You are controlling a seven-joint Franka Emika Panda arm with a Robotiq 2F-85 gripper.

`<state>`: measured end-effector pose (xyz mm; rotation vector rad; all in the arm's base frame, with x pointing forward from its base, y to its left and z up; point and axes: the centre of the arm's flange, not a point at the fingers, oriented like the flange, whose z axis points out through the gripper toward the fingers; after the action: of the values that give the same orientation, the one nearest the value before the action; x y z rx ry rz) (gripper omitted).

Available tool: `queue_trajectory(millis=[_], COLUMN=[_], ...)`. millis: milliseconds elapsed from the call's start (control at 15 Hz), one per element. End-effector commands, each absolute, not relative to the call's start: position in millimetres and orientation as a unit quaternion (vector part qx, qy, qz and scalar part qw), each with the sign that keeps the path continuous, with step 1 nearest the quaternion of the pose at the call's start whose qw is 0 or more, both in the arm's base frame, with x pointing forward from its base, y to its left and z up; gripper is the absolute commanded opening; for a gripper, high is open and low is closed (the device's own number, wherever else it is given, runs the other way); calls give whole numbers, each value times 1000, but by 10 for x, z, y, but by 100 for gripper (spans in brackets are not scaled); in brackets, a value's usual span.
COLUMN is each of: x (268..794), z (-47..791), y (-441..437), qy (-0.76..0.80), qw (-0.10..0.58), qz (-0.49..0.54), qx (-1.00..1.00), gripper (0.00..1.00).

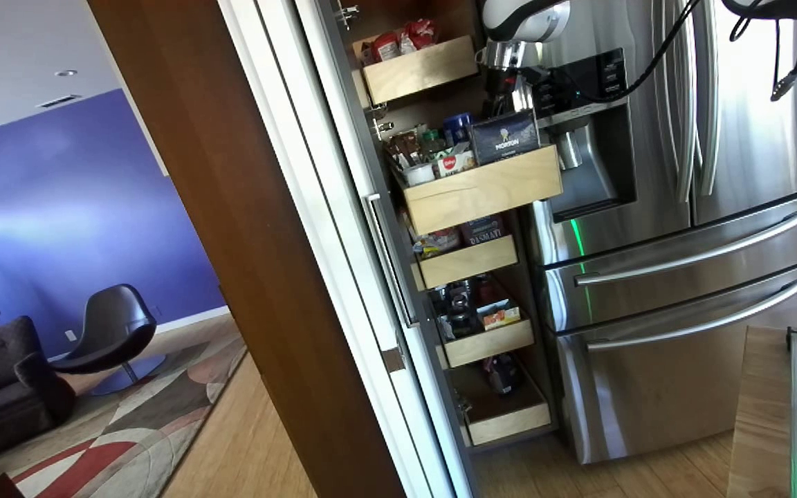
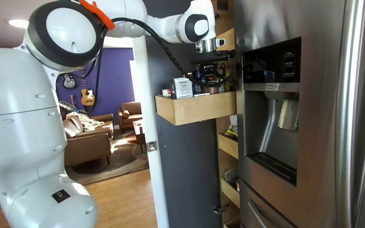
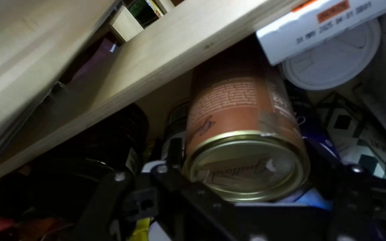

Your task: Move the brown container a bit and then close the open drawer

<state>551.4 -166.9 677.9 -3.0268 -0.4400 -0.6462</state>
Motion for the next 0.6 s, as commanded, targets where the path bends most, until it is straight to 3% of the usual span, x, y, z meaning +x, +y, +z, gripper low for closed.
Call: queue_trajectory(millis=[0,533], x=[5406,5274], z=[6858,6896], y=[-1591,-1404], qy=[-211,-331], qw=[44,53], qz=[-205,-217], qx=[-955,-917], gripper=[62,62])
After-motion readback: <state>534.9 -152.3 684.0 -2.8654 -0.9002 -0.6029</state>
